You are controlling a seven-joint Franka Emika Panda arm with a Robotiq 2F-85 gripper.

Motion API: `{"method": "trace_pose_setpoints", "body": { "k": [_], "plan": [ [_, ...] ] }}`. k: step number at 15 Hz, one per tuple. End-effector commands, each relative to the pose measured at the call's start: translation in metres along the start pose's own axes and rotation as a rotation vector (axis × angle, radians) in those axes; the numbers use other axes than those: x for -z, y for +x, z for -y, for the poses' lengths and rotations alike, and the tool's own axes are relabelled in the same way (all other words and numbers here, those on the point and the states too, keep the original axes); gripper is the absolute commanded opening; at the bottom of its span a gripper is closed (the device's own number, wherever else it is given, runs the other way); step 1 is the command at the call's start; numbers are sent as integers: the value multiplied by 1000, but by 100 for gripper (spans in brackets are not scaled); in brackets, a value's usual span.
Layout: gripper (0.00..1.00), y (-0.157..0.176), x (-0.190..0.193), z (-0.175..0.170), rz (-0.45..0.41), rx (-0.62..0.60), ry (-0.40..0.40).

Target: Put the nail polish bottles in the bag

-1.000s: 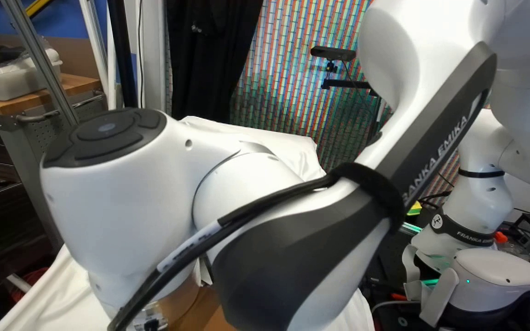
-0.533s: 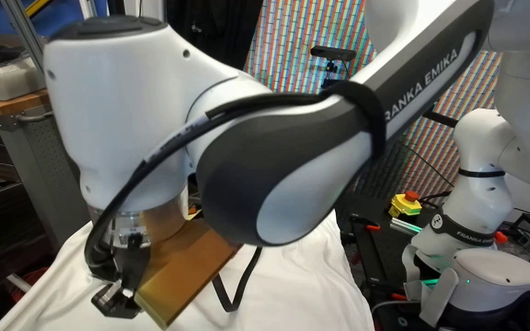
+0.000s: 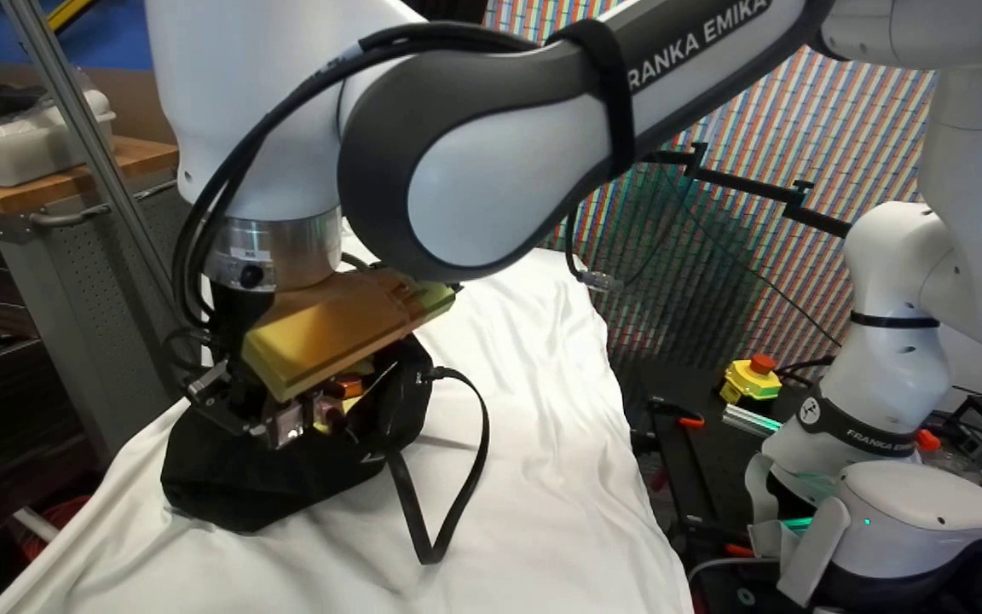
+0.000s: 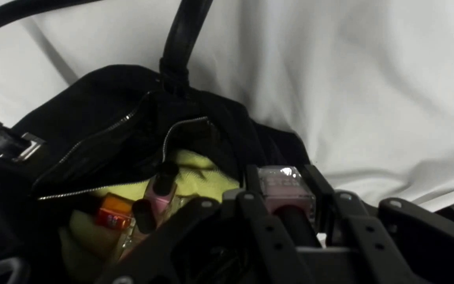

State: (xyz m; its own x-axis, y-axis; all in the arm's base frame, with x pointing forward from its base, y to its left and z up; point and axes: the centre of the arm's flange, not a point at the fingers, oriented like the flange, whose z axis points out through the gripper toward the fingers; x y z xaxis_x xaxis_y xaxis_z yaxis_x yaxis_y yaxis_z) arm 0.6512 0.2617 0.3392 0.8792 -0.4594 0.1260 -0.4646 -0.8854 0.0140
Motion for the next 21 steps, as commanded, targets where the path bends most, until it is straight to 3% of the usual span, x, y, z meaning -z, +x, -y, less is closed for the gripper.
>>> {"method": "trace_pose_setpoints", "body": {
  "k": [1, 9, 15, 20, 21],
  "plan": [
    [20, 24, 18, -29, -17, -13, 0],
    [20, 58, 41, -68, -51, -65, 26],
    [20, 91, 18, -93, -27, -90, 14],
    [21, 99, -5, -87, -11, -70, -8],
    [25, 100, -10, -85, -11, -65, -15]
  ]
}}
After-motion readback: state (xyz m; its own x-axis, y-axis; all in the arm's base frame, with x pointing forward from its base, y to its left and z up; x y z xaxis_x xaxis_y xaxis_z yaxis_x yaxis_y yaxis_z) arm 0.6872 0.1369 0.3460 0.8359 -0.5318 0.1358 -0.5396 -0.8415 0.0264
